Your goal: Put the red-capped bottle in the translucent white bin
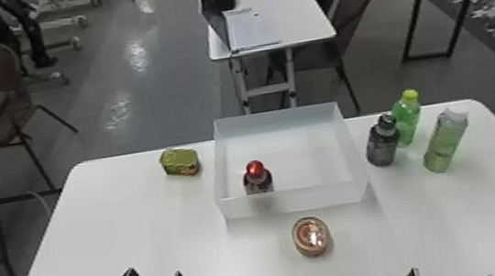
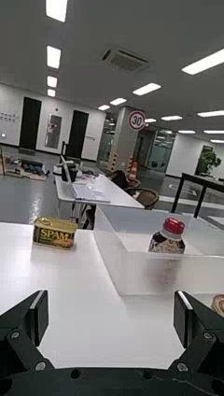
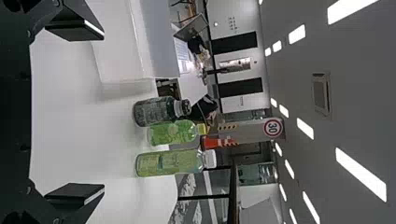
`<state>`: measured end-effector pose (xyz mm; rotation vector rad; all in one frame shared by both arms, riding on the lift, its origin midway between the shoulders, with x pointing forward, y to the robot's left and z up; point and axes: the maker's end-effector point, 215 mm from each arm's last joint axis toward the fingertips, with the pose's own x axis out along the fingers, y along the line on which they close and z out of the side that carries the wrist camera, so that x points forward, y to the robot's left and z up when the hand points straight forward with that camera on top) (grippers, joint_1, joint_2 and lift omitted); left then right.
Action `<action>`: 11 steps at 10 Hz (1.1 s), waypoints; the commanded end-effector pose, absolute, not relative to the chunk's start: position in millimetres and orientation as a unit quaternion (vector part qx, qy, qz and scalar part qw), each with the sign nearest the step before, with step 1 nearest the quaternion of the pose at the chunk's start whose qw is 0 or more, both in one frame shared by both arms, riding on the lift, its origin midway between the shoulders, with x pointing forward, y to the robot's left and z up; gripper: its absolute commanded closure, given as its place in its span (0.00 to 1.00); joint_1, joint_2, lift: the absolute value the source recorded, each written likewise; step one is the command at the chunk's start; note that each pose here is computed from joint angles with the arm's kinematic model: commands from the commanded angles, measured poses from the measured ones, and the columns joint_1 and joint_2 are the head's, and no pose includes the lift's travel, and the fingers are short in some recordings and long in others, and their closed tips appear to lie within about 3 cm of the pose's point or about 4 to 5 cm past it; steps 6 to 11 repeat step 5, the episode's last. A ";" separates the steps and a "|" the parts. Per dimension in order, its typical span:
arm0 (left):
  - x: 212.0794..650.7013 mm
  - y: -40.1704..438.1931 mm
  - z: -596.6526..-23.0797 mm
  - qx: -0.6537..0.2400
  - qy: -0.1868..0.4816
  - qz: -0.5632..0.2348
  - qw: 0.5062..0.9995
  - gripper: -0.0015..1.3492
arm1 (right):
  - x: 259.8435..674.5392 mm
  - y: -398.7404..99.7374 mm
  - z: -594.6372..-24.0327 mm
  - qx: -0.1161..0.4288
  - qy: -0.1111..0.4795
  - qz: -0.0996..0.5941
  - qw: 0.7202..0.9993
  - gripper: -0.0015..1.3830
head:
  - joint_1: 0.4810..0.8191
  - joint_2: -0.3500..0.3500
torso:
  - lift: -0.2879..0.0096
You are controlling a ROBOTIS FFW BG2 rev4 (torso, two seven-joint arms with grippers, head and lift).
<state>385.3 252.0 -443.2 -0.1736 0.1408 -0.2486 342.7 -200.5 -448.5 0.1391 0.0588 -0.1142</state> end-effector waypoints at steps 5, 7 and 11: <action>386.0 250.1 -446.6 -0.090 0.077 -0.128 0.985 0.20 | 341.1 -200.9 -449.1 0.057 0.034 -0.054 0.996 0.10 | 0.63 0.61 | 0.85; 386.0 250.1 -446.6 -0.090 0.077 -0.128 0.985 0.20 | 341.1 -200.9 -449.1 0.057 0.034 -0.054 0.996 0.10 | 0.63 0.61 | 0.85; 386.0 250.1 -446.6 -0.090 0.077 -0.128 0.985 0.20 | 341.1 -200.9 -449.1 0.057 0.034 -0.054 0.996 0.10 | 0.63 0.61 | 0.85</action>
